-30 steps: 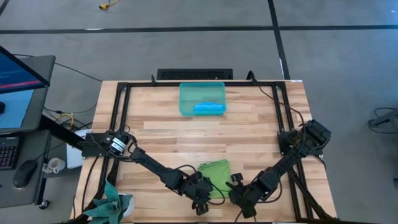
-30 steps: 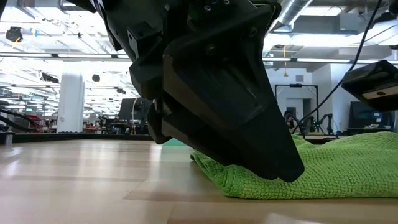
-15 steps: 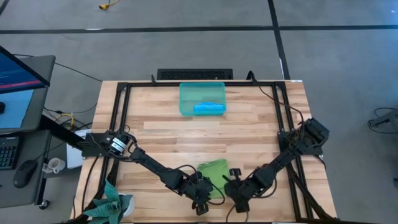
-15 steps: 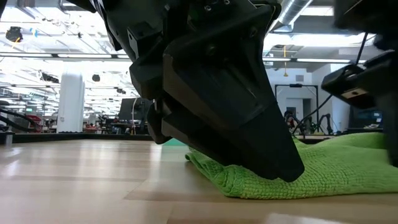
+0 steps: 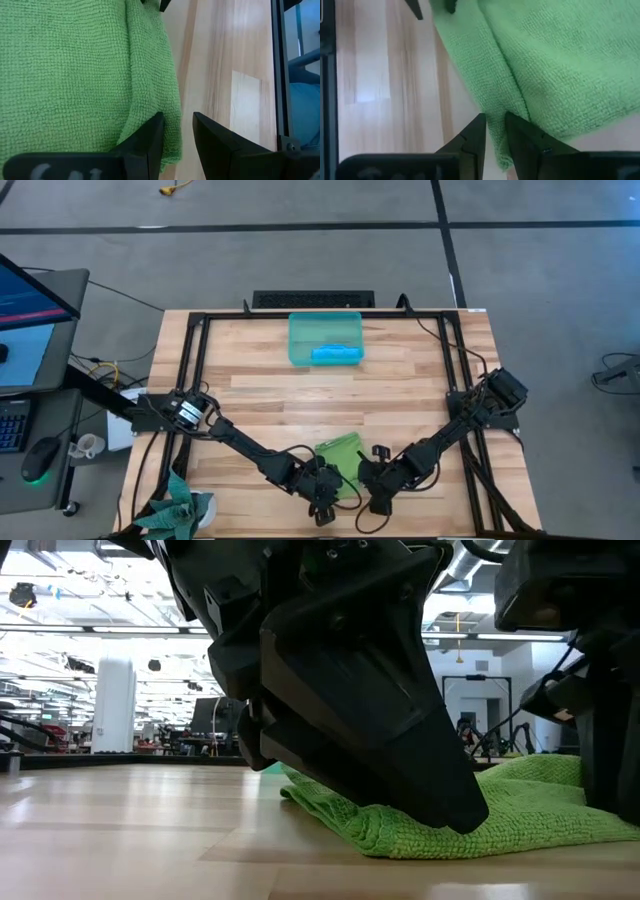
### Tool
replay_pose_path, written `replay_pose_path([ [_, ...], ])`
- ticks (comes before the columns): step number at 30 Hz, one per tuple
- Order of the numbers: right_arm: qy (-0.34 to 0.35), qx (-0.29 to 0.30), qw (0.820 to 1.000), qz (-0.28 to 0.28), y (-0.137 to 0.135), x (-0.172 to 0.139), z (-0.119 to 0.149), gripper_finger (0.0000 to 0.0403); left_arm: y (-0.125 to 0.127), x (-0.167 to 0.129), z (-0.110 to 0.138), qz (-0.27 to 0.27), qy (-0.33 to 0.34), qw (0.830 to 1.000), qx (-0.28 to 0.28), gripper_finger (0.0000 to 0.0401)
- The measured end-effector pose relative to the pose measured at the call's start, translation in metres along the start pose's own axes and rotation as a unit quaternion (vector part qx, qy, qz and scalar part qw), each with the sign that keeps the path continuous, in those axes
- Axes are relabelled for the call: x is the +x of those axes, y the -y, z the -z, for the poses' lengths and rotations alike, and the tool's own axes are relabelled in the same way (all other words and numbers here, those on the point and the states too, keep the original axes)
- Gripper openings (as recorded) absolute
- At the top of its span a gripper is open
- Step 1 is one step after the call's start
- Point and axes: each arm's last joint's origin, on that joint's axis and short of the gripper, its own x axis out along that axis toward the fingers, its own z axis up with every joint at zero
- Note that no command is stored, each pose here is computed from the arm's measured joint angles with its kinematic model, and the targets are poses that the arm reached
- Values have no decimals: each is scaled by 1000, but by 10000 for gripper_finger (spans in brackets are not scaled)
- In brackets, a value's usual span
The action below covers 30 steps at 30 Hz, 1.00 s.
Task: Roll microfiber towels into tight, uniform cylinder then place into a basket
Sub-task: Roll the green microfiber cloth
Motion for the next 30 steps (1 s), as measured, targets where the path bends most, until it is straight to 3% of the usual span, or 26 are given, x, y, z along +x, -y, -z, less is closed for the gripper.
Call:
replay_pose_path([
  [5, 2, 28, 1000, -4, 0, 1, 0, 102, -2, -1, 2, -12, -11, 1000, 3, 102],
  [12, 24, 70, 997, -28, -4, 2, -3, 102, -5, -7, 4, -39, -35, 997, 48, 102],
  [22, 59, 98, 993, -2, 1, 3, -9, 102, -15, -22, -5, -80, -38, 992, 94, 102],
  [30, 60, 100, 993, -1, 2, 4, -10, 102, 5, -56, -2, -113, -1, 987, 116, 102],
])
